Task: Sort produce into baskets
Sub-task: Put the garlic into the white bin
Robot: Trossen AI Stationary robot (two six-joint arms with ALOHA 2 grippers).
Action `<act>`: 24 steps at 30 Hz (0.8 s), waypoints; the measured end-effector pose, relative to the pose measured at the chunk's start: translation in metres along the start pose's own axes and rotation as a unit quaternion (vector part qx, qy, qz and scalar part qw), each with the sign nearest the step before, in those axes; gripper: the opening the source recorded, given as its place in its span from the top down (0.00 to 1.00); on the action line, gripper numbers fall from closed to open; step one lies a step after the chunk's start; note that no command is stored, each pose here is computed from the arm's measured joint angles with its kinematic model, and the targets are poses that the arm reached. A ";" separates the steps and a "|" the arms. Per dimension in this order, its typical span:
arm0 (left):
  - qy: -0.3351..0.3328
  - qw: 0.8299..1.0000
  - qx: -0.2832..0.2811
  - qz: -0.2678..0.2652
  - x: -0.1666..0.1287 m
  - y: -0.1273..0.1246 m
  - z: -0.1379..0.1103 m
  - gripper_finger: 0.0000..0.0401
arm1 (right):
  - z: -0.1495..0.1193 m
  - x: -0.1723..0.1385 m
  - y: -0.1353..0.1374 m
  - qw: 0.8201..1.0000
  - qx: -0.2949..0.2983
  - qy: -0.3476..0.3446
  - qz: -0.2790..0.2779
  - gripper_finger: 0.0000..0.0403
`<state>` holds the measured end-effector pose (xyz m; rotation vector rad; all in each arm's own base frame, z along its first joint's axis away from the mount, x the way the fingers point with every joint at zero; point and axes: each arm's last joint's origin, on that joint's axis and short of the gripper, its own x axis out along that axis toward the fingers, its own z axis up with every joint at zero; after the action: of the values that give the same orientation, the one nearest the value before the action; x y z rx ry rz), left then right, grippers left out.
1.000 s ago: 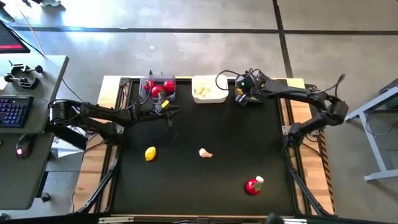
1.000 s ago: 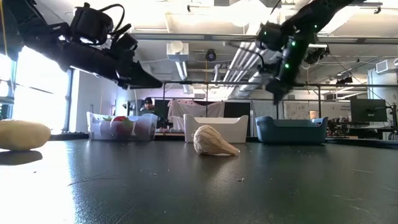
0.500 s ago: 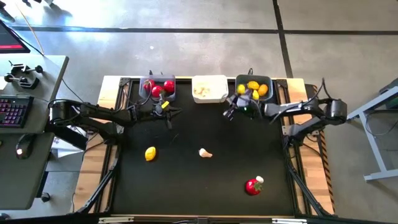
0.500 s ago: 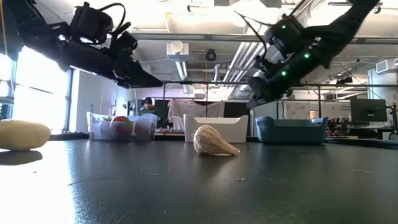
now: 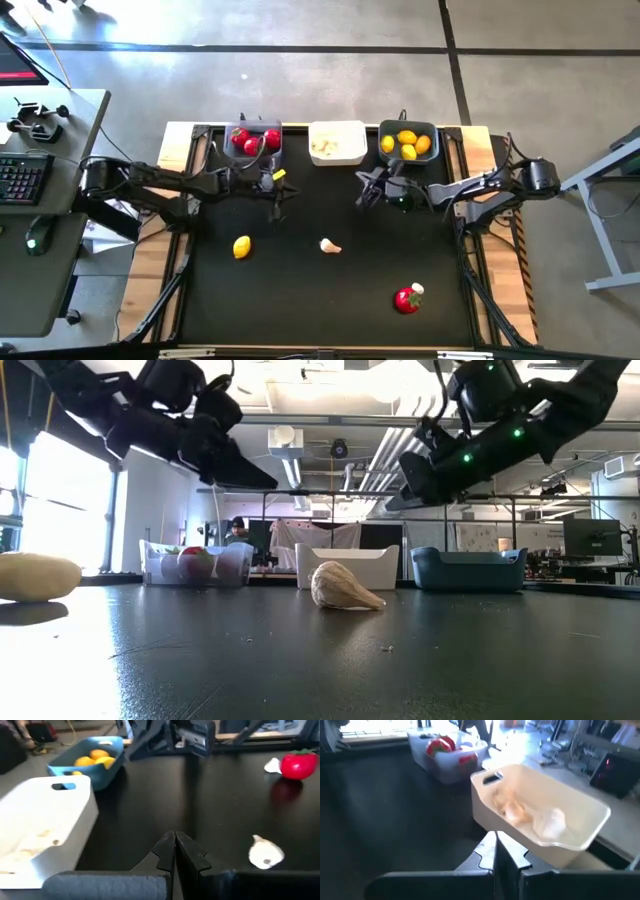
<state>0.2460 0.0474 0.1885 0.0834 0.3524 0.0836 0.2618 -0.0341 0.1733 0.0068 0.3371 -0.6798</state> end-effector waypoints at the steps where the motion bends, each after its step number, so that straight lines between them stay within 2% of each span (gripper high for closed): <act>1: 0.003 1.000 0.000 -0.006 0.003 -0.002 0.000 1.00 | 0.001 0.000 0.001 1.000 -0.002 -0.004 0.002 1.00; 6: 0.026 0.998 0.006 -0.054 0.027 -0.015 -0.001 1.00 | 0.003 -0.001 0.002 1.000 0.005 -0.009 0.004 1.00; 13: 0.046 0.994 0.007 -0.094 0.068 -0.032 0.004 1.00 | 0.003 -0.001 0.003 1.000 0.013 -0.008 0.005 1.00; 16: 0.049 0.990 0.003 -0.135 0.082 -0.041 0.005 1.00 | 0.003 -0.001 0.003 1.000 0.013 -0.008 0.005 1.00; 19: 0.054 0.984 -0.008 -0.172 0.093 -0.049 0.004 0.98 | 0.003 -0.001 0.003 1.000 0.023 -0.008 0.006 1.00; 24: 0.076 0.977 -0.019 -0.199 0.101 -0.061 0.000 0.91 | 0.002 -0.001 0.003 1.000 0.024 -0.005 0.006 1.00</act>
<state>0.3449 -0.0034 0.1482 -0.0322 0.5140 -0.3025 0.2635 -0.0317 0.1755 0.0508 0.3109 -0.6754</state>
